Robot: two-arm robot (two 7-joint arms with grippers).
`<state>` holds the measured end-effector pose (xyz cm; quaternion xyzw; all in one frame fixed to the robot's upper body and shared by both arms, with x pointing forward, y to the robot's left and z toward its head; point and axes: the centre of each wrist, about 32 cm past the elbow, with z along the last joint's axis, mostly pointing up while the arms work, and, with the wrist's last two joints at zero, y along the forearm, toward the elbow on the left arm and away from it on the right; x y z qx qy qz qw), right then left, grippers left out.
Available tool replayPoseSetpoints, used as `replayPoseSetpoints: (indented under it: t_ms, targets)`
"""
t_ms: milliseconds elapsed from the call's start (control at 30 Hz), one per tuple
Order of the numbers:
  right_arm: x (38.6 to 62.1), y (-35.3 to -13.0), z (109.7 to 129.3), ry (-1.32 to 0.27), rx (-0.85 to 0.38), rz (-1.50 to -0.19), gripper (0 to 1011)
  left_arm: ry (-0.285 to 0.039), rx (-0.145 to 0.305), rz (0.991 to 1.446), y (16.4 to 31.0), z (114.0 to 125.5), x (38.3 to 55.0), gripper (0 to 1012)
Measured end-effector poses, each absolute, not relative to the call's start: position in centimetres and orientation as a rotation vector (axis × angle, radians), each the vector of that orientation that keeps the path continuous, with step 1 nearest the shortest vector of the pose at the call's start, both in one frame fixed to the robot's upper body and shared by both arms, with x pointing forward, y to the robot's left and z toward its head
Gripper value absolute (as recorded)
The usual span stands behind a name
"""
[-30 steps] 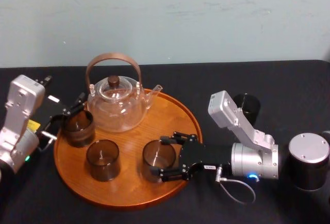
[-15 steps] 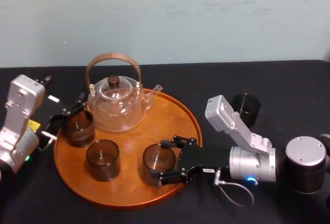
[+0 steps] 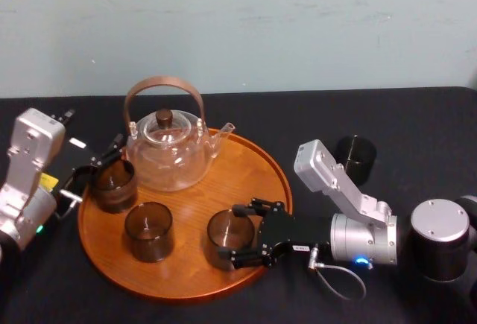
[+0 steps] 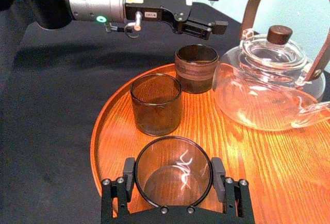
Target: Pick up the glass from the table and place it on the tray.
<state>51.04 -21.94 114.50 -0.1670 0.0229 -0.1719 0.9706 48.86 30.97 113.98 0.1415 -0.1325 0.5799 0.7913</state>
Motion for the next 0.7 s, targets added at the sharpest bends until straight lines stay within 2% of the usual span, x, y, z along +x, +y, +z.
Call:
replayPoseSetpoints:
  t_ms: [367,533,700]
  targets:
    - [51.00,-21.93,114.47,0.043,-0.342,-0.349,901,-0.285,0.304,1.248,30.97,113.98,48.86,1001]
    - [51.00,-21.94,114.48,0.044,-0.342,-0.349,1000,-0.285,0.304,1.248,30.97,113.98,48.86,1001]
    - [51.01,-21.94,114.48,0.044,-0.341,-0.349,1002,-0.285,0.304,1.248,30.97,113.98,48.86,1001]
